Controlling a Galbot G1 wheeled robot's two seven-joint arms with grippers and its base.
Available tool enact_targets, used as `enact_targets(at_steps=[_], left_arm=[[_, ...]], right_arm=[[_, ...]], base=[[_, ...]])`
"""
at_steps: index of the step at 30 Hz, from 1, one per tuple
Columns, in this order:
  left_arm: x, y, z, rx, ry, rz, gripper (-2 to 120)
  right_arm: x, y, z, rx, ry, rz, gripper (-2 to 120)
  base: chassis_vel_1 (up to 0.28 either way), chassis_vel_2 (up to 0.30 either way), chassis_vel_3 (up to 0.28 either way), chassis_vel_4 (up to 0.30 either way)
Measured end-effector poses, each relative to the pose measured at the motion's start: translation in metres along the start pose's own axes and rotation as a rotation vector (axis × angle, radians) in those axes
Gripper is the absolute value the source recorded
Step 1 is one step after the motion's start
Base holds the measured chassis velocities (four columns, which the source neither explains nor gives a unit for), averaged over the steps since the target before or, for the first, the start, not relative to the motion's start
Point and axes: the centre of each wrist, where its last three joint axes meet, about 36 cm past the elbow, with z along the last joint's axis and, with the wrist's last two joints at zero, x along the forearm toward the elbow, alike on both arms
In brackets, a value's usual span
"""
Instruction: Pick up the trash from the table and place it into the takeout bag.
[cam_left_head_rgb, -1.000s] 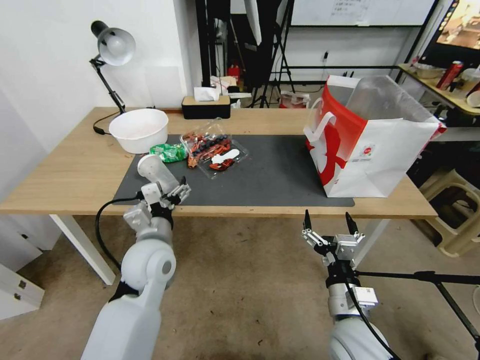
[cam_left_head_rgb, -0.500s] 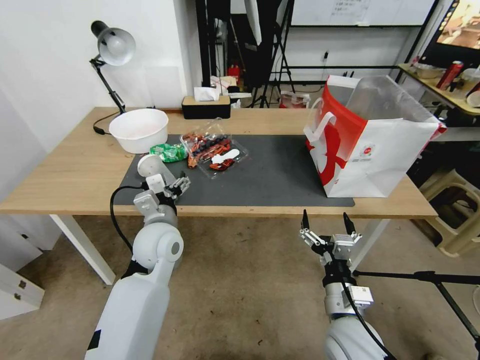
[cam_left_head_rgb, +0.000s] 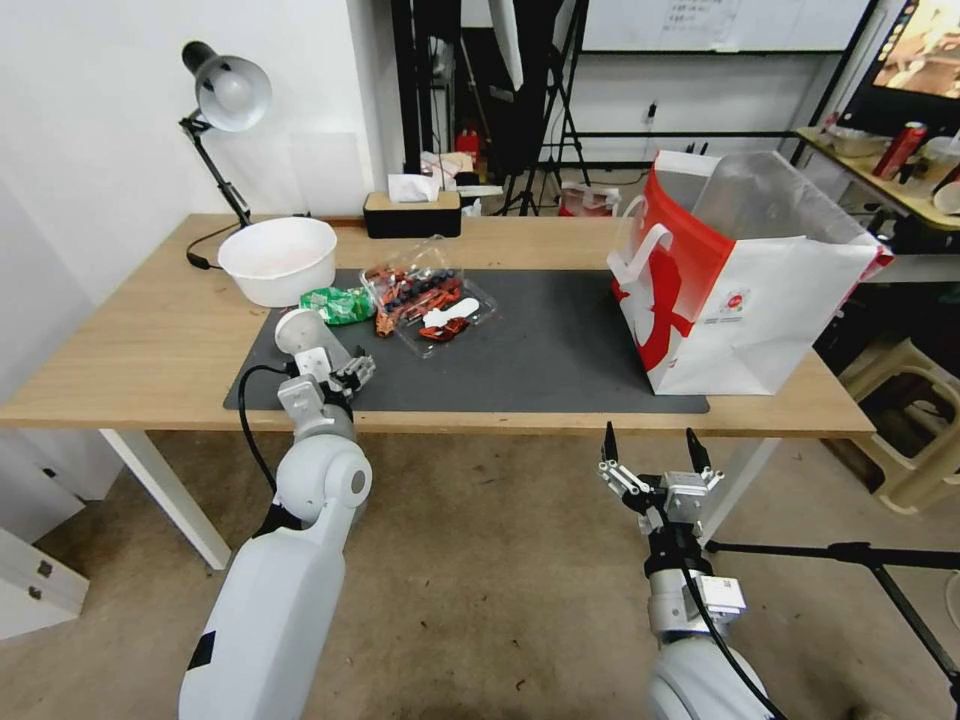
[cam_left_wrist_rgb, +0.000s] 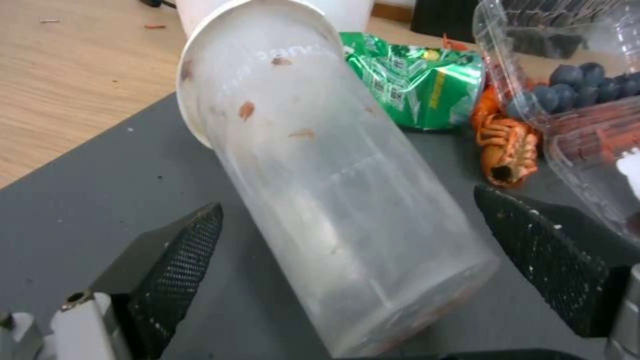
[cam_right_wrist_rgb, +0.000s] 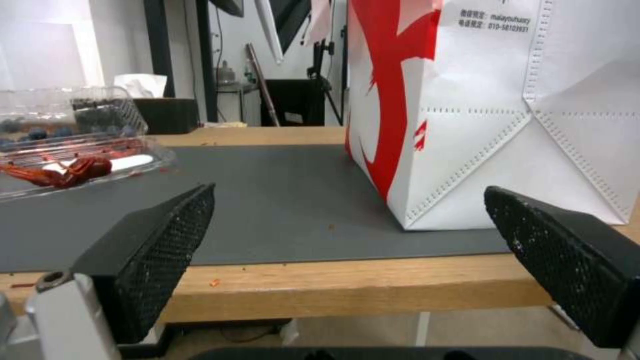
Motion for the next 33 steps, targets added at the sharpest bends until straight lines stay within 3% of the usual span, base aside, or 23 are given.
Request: enact_targets(at_steps=[5, 15, 24, 28, 32, 33], left_arm=[[-0.001, 0.002, 0.000, -0.006, 0.005, -0.009, 89], [-0.002, 0.007, 0.003, -0.017, 0.012, -0.021, 54], [0.005, 0.015, 0.005, -0.036, -0.007, -0.015, 54], [0.016, 0.023, 0.008, -0.041, -0.075, 0.053, 54], [0.023, 0.041, 0.017, -0.060, -0.241, 0.246, 54], [0.023, 0.041, 0.017, -0.060, -0.241, 0.246, 54]], right_arm=[[-0.001, 0.001, 0.000, -0.001, -0.002, 0.001, 100], [0.000, 0.002, 0.001, 0.002, -0.003, 0.000, 100], [0.001, 0.003, 0.001, 0.003, -0.003, -0.002, 100], [0.000, 0.003, 0.001, 0.002, -0.004, -0.002, 100], [0.000, 0.003, 0.002, 0.000, -0.005, 0.001, 100], [0.000, 0.003, 0.002, 0.000, -0.005, 0.001, 100]], base=[[0.000, 0.000, 0.000, 0.000], [0.000, 0.000, 0.000, 0.000], [0.000, 0.000, 0.000, 0.000], [0.000, 0.000, 0.000, 0.000], [0.000, 0.000, 0.000, 0.000], [0.000, 0.000, 0.000, 0.000]])
